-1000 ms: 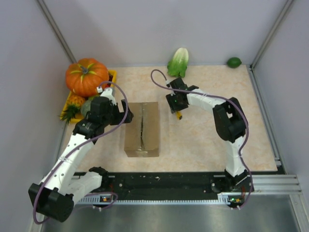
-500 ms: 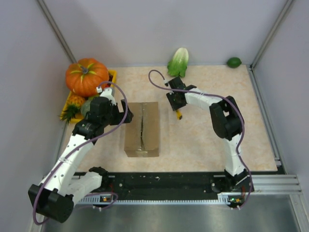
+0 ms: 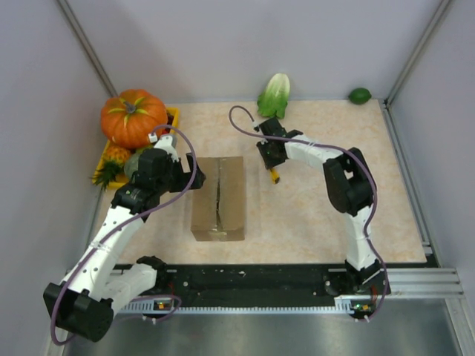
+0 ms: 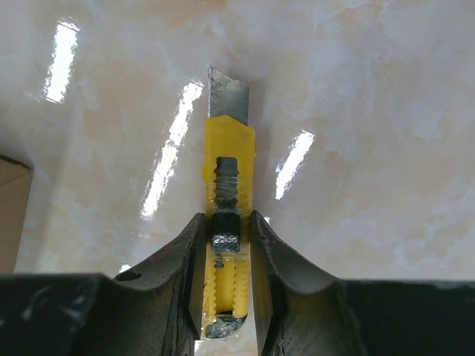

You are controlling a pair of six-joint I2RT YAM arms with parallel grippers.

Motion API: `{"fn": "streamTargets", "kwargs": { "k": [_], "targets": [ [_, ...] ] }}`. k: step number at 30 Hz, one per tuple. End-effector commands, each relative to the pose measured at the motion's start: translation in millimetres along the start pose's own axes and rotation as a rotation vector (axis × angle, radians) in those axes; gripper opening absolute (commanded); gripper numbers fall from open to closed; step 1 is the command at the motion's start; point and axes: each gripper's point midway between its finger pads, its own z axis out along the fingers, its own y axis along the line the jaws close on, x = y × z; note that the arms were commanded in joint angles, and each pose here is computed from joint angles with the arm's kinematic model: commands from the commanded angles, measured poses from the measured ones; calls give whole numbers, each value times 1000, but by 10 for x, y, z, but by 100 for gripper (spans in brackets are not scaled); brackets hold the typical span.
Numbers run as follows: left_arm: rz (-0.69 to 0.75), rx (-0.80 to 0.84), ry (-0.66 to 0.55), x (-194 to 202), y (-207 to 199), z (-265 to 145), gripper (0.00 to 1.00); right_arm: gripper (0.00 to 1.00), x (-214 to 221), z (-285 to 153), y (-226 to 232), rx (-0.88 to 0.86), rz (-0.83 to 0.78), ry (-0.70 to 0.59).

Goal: Unpack the express box

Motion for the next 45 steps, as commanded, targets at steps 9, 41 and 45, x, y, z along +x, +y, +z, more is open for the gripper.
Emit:
{"fn": "streamTargets", "kwargs": {
  "k": [9,41,45],
  "targets": [
    [-17,54,-53,-187,-135,-56,99,23,-719,-1179,120,-97,99,-256],
    [-330,485,-94,-576,-895,38,83,11,-724,-2555,2063,-719,-19,-409],
    [-348,488,-118,-640,-867,-15,78,11,-706,-2548,2043,-710,-20,-410]
  ]
}}
